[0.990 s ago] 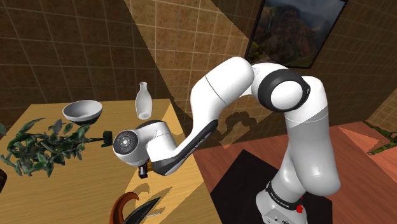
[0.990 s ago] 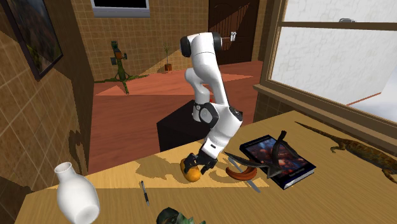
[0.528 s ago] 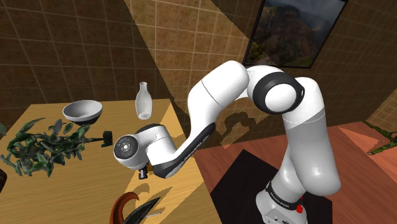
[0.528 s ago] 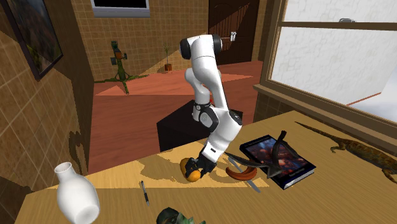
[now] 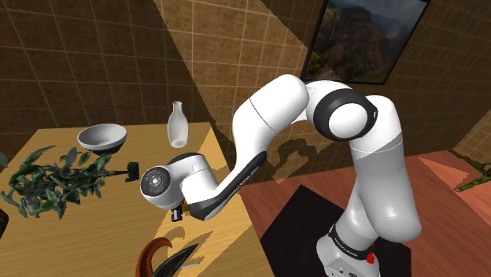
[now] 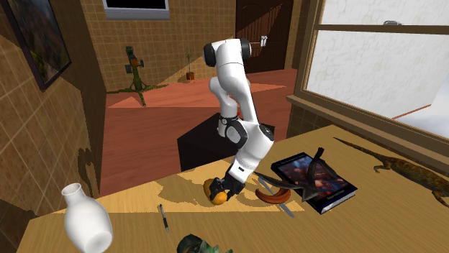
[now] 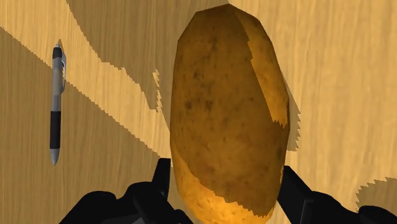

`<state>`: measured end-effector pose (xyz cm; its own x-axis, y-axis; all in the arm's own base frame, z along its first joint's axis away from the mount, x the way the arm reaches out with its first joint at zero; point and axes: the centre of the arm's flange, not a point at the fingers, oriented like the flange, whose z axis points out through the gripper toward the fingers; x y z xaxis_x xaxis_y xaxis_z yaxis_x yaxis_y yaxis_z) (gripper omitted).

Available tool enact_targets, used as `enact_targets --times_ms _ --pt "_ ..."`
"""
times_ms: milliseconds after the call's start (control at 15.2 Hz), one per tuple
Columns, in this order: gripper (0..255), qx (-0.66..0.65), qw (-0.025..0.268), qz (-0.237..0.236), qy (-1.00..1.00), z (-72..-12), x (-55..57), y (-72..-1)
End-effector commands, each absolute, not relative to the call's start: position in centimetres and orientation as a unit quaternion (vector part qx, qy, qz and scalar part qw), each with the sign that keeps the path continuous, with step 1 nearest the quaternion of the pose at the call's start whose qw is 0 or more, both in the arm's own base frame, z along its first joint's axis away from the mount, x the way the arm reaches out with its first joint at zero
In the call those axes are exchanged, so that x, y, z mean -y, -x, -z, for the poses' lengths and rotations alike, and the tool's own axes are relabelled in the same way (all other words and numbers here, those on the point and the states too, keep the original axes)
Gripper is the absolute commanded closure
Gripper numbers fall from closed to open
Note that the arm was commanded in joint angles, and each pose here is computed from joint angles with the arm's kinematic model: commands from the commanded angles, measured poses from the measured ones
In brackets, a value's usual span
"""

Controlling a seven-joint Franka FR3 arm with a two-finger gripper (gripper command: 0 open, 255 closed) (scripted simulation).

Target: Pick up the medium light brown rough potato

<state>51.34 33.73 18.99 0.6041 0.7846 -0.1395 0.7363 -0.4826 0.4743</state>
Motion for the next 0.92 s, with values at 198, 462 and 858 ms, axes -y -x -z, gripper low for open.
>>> enact_targets --times_ms 198,462,858 --pt "255 -0.442 0.251 -0.048 -0.86 -21.3 -33.7 -51.3" --pt "255 -0.442 0.251 -0.048 -0.86 -23.4 -33.7 -51.3" --pt "255 -0.442 0.251 -0.048 -0.86 -26.6 -33.7 -51.3"
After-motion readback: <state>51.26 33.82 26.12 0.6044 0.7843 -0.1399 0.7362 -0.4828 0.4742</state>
